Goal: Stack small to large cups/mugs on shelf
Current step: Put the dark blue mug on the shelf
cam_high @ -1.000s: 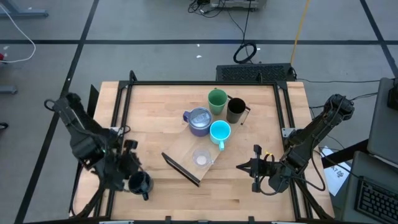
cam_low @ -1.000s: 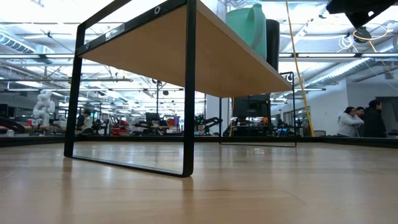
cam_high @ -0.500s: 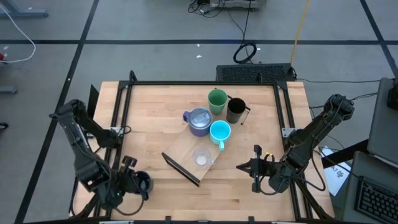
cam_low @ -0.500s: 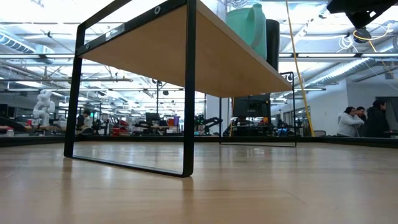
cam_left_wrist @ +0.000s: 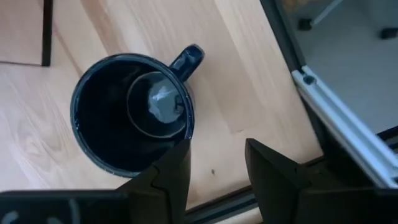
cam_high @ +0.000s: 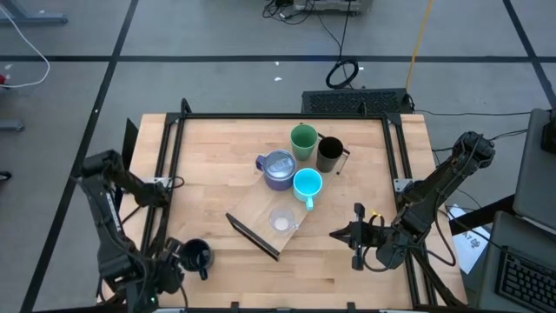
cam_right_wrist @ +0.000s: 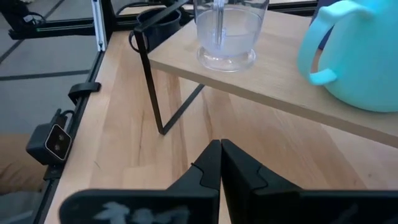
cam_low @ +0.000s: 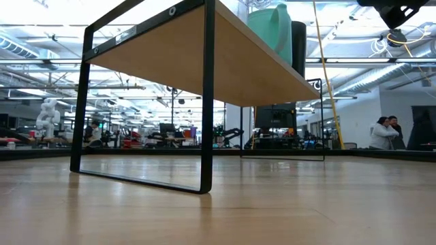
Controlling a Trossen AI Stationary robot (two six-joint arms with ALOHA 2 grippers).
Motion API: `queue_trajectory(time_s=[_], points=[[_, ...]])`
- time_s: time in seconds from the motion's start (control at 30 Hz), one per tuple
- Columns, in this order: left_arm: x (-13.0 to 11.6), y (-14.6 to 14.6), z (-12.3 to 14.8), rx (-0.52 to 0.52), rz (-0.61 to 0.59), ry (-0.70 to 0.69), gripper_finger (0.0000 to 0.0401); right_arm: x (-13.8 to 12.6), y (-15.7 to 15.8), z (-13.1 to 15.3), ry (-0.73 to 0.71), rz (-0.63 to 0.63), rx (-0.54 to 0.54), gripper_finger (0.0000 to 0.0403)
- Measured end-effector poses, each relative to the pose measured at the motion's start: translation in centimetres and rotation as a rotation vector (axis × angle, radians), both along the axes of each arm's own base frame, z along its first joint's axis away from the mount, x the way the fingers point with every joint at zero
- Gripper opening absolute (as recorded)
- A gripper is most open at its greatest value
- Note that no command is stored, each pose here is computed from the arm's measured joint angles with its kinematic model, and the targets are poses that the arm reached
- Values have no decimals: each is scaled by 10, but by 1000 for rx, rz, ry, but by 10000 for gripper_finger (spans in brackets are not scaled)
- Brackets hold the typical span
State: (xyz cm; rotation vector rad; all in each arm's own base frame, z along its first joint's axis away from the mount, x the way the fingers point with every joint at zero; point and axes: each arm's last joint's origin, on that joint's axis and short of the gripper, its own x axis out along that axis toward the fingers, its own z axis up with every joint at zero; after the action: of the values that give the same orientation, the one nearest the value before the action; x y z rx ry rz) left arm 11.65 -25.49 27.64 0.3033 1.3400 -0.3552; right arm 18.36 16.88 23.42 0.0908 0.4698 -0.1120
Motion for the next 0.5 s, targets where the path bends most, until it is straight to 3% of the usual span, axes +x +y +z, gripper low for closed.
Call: queue_trajectory(time_s=[0.3, 0.5], points=[[3, -15, -25, 123, -161, 14, 154, 0, 0, 0, -2, -1, 5, 0], [13, -8, -39, 176, -155, 22, 154, 0, 0, 0, -1, 0, 3, 0]])
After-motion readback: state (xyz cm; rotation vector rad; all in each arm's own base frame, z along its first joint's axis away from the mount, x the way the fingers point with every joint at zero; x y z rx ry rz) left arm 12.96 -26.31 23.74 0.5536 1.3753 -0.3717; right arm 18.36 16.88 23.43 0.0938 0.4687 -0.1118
